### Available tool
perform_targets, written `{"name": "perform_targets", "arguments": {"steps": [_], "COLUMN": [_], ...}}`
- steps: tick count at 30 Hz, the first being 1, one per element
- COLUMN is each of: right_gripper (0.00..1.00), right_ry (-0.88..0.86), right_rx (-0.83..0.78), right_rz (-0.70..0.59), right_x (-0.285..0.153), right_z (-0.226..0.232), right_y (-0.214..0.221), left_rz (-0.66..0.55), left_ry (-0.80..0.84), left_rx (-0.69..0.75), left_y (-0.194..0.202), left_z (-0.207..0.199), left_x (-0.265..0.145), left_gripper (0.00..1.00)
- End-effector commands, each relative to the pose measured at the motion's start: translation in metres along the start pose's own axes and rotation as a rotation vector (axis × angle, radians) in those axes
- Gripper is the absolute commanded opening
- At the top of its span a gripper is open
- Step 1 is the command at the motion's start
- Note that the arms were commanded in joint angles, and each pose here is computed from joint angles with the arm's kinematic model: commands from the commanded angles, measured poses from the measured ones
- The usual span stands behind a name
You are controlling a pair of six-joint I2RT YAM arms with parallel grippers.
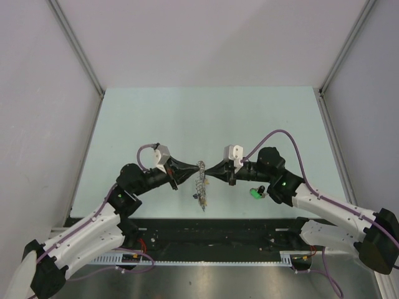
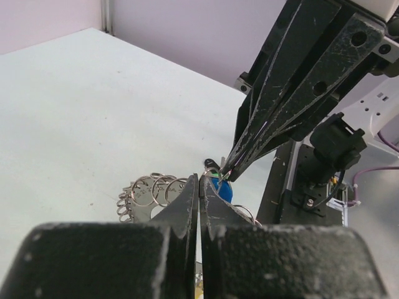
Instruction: Put the keys on the keyring
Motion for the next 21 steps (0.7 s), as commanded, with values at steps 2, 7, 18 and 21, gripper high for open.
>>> {"name": "perform_targets", "arguments": {"steps": [2,7,18,21], "right_gripper": [0.00,0.07,0.59,0.64], "right_ry": [0.045,0.077,0.205,0.249], "right_rx": [0.024,0.046,0.124,0.142], "right_rz": [-0.021,-0.027,0.004,0.016], "right_x": [-0.002,-0.001,-0.015,-0.021], "right_z": [-0.008,-0.015,-0.039,-0.045], "right_y": [-0.006,-0.007,-0.004,-0.004], "left_rz": [-0.078,-0.076,-0.055,-0.050], "left_ry": [-0.112,-0.176,-0.228,-0.246], "left_rx": [0.070,0.117,0.157,0.169], "left_y": [-0.026,-0.038,-0.047,-0.049], "left_z": [0.014,0.022,0.032,0.035], "left_x": [0.000,0.002,0.009,0.010], "left_gripper": [0.00,0.00,0.00,0.00]}}
Point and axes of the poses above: each gripper's point midway between its finger pads, its own x axis out along the fingers, its own z axis along the line the jaws close on, y = z × x, the point moved 2 cm from there along -x, back along the fingers, and after that the axes turned 11 degrees about -x, right-handed, at the moved point
